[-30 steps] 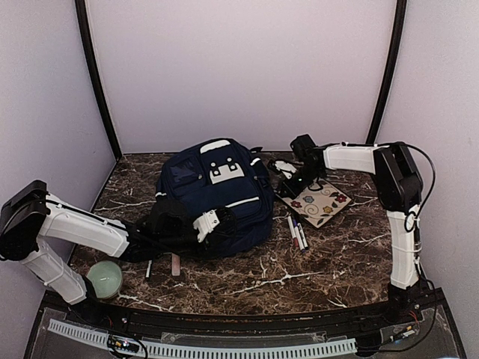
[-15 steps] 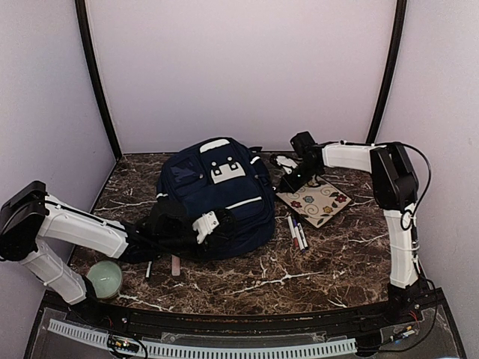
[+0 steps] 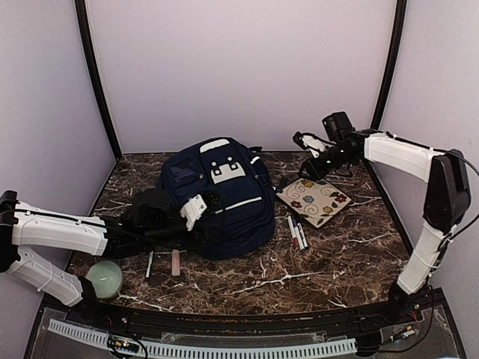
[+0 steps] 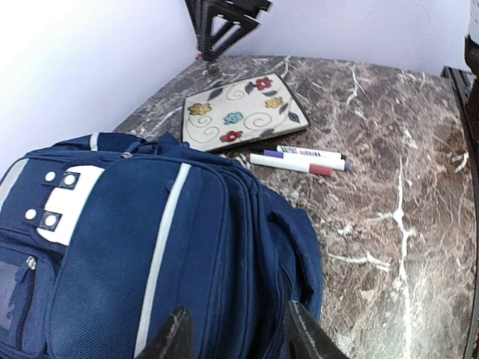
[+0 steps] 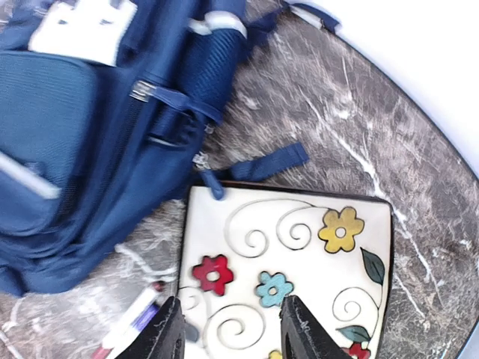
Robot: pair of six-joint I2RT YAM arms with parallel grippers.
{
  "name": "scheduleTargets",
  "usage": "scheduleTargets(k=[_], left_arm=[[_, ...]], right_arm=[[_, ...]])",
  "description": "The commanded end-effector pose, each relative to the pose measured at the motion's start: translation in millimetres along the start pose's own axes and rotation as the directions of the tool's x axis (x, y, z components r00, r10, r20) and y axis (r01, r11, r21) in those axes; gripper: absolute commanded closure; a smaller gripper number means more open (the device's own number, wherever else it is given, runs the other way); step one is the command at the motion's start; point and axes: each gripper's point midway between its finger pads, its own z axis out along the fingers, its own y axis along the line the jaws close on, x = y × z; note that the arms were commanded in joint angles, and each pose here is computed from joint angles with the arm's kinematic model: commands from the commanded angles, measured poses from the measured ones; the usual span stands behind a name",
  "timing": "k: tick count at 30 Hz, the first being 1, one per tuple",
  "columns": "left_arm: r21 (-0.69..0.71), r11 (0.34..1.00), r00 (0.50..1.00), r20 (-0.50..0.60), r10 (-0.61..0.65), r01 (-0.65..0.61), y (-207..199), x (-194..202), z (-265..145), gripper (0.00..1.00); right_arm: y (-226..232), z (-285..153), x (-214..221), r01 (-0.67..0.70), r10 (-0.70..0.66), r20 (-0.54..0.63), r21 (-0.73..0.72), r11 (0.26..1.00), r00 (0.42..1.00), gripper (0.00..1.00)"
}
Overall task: Pack the student bag
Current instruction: Pick up the upper front pocket of the student bag.
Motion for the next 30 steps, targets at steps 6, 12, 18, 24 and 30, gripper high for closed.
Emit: scheduleTargets(k=[6, 12, 18, 24, 30], left_arm=[[-0.244, 0.97, 1.0, -0.013, -0.011, 0.007, 50.0, -35.5, -19.7, 0.39], [-0.224, 0.97, 0.976, -0.213, 0.041, -0.09, 51.1, -13.0, 15.7, 0.38], [-0.161, 0.977, 0.926, -0.369, 0.074, -0.142, 42.9, 19.7, 53.9, 0.42], [-0.117, 0.97, 0.883, -0.448, 0.14, -0.213, 40.0, 41.6, 75.0, 0.43], [-0.186, 0.938, 0.859, -0.482, 0.173, -0.293, 57.6, 40.6, 83.5, 0.47]], right_arm=[[56.9, -46.6, 23.9, 0.083, -0.075, 0.047, -0.203, 0.976, 0.996, 0.55], [65.9, -55.4, 38.3, 0.099, -0.088, 0.061, -0.209, 0.973, 0.994, 0.55], [68.5, -51.9, 48.1, 0.086, -0.077, 0.049, -0.215, 0.973, 0.996, 0.55], [69.3, -51.8, 48.1, 0.081, -0.072, 0.051, -0.218, 0.972, 0.996, 0.55], [69.9, -49.2, 48.1, 0.074, -0.064, 0.051, -0.227, 0.971, 0.997, 0.54]])
